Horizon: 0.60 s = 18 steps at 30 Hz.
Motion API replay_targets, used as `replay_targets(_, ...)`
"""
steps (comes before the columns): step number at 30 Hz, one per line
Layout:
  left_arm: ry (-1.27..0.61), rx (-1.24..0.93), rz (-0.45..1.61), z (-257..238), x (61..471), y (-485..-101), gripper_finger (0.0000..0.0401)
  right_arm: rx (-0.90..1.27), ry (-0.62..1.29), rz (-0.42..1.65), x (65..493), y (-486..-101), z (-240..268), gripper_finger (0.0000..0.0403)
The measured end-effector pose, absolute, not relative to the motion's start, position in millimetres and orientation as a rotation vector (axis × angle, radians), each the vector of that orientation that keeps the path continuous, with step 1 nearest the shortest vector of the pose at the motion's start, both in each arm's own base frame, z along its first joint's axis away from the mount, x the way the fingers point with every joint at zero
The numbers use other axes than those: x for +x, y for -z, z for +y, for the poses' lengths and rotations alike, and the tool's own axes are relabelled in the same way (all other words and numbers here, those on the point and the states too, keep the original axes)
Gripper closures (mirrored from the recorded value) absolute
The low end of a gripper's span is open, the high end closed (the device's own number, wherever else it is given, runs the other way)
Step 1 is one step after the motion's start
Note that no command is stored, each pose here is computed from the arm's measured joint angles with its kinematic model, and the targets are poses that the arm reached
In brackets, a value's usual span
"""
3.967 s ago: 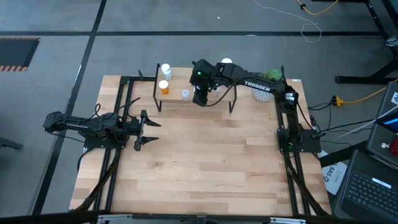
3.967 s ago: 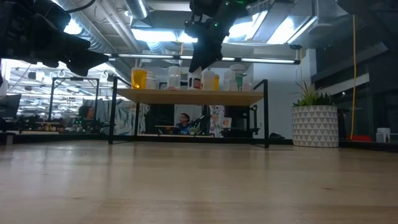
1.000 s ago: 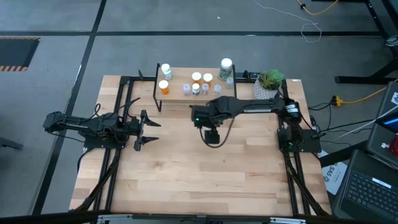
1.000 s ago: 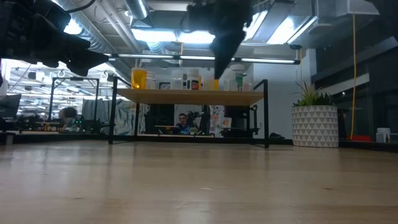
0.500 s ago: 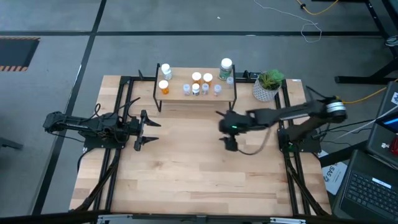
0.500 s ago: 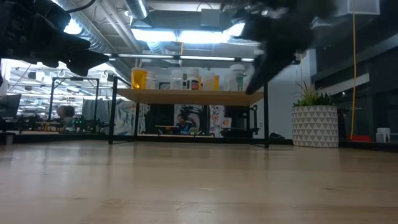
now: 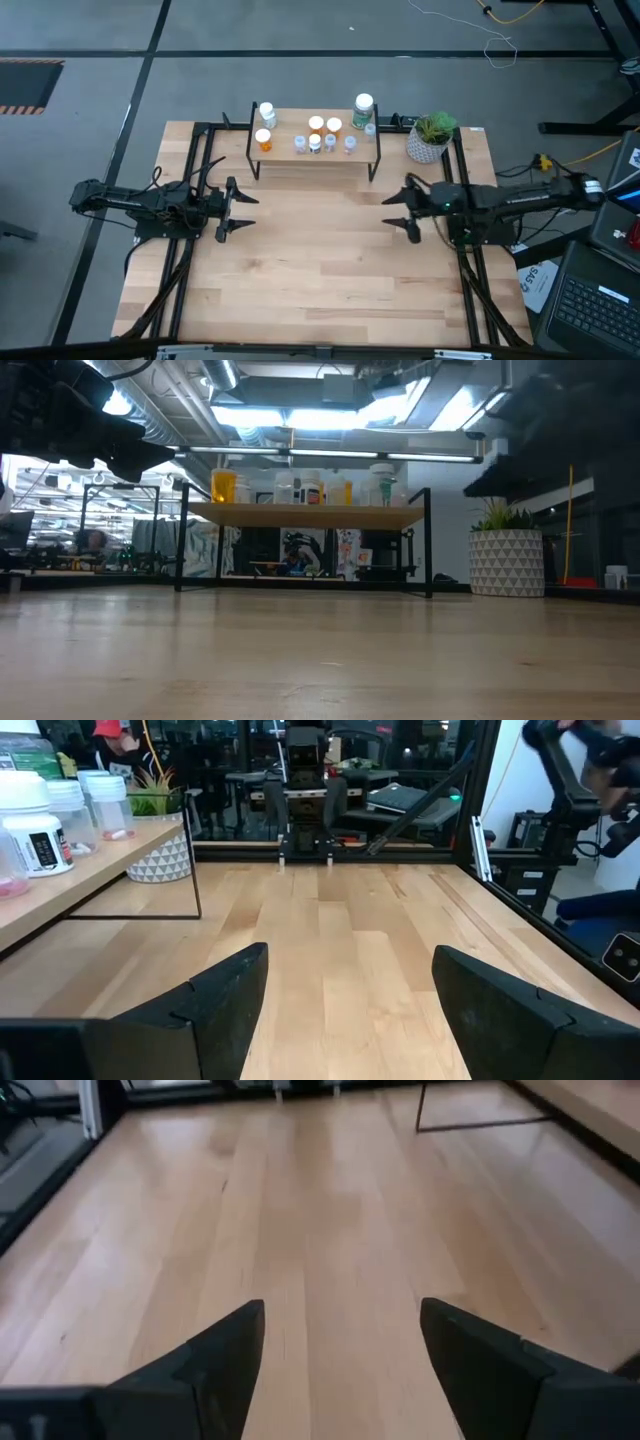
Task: Pick and place medicine bottles onto shelf by color
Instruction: Return to Home Position
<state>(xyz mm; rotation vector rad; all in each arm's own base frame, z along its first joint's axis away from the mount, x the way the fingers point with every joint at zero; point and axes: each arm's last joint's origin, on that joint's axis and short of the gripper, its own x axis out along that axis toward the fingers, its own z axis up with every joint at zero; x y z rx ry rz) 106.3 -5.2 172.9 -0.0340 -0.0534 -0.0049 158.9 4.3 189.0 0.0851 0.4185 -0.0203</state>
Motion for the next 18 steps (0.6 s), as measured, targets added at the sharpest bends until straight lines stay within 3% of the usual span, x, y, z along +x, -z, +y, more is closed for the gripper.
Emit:
replay_targets(12,0.005,-0.034,-0.053,-5.3,106.3,-172.9,0.0122,0.095,0.015,0.109,108.5,-182.4,1.5,0.0133)
replay_targets(18,0.005,-0.034,-0.053,-5.2,106.3,-172.9,0.0122,0.096,0.035,0.077,93.6,-180.5,-0.9,0.0133)
